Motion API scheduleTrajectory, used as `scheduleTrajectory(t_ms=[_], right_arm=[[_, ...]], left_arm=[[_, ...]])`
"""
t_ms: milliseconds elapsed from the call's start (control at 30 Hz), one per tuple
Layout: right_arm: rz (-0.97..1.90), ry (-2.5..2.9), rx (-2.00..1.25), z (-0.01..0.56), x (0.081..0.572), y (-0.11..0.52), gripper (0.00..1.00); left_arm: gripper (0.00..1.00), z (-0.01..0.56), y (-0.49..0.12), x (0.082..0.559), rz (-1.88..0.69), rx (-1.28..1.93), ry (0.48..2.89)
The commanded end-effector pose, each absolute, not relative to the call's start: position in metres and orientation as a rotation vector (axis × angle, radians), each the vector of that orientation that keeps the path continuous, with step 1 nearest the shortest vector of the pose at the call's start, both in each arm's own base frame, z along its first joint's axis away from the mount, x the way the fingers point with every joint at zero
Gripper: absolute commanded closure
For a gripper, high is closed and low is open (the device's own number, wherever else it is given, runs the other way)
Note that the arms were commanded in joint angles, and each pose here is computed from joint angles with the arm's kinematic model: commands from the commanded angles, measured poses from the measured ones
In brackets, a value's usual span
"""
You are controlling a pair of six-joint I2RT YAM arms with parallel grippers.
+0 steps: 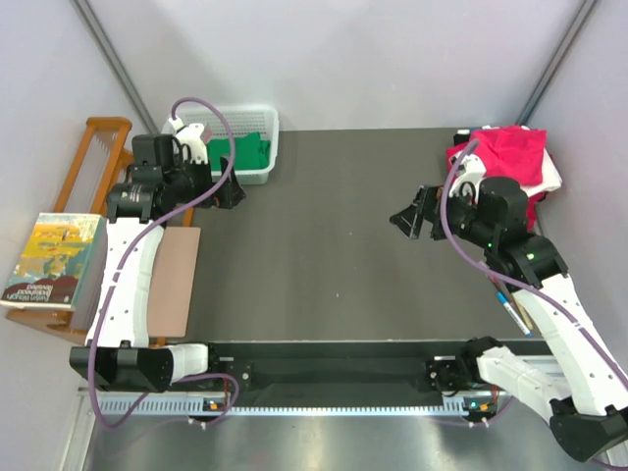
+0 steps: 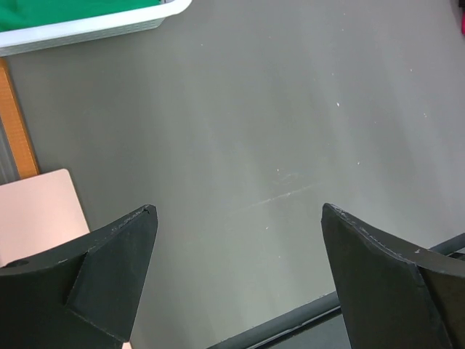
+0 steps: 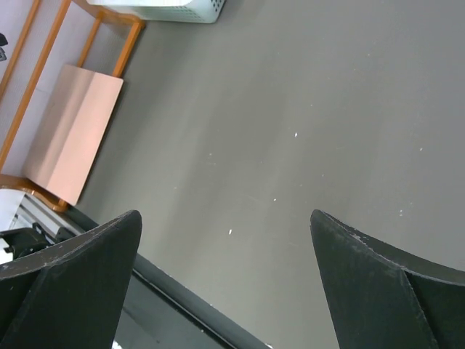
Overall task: Fold and stack the t-shirts
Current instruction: Grab the tshirt from the pile
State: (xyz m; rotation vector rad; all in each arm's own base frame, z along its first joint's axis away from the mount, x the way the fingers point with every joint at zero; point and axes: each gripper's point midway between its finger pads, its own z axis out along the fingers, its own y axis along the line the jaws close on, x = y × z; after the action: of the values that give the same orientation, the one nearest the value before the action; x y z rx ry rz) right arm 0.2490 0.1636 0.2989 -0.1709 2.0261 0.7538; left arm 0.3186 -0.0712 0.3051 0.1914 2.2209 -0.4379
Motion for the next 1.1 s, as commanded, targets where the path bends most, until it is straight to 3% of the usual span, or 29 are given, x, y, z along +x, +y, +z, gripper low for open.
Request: scheduleTrajectory(t_ms=[0,300,633,867,1067], right_arm=[[0.722,1.923,-0.180,0.327,0.252,0.157,0.00],[0.704,1.931,-0.174,0.319,0.253,0.155,0.00],[0.723,1.931,-0.173,0.319,0.248,0.156,0.00],[0.708,1.930,-0.163,0.313,0.242,0.150,0.00],[0.694,1.953,-0.157,0.302,0.242,0.149,0.00]], left_arm=[[0.01,0.324,-0.076,0.323,-0.456,0.209,2.145],[0.01,0.324,-0.069,0.340,-0.402,0.195,2.127],[0.01,0.300,-0.048,0.456,-0.261,0.134,2.205],[0.01,0.242,-0.037,0.538,-0.231,0.060,2.298],[0.01,0.200,-0.034,0.572,-0.215,0.034,2.330]])
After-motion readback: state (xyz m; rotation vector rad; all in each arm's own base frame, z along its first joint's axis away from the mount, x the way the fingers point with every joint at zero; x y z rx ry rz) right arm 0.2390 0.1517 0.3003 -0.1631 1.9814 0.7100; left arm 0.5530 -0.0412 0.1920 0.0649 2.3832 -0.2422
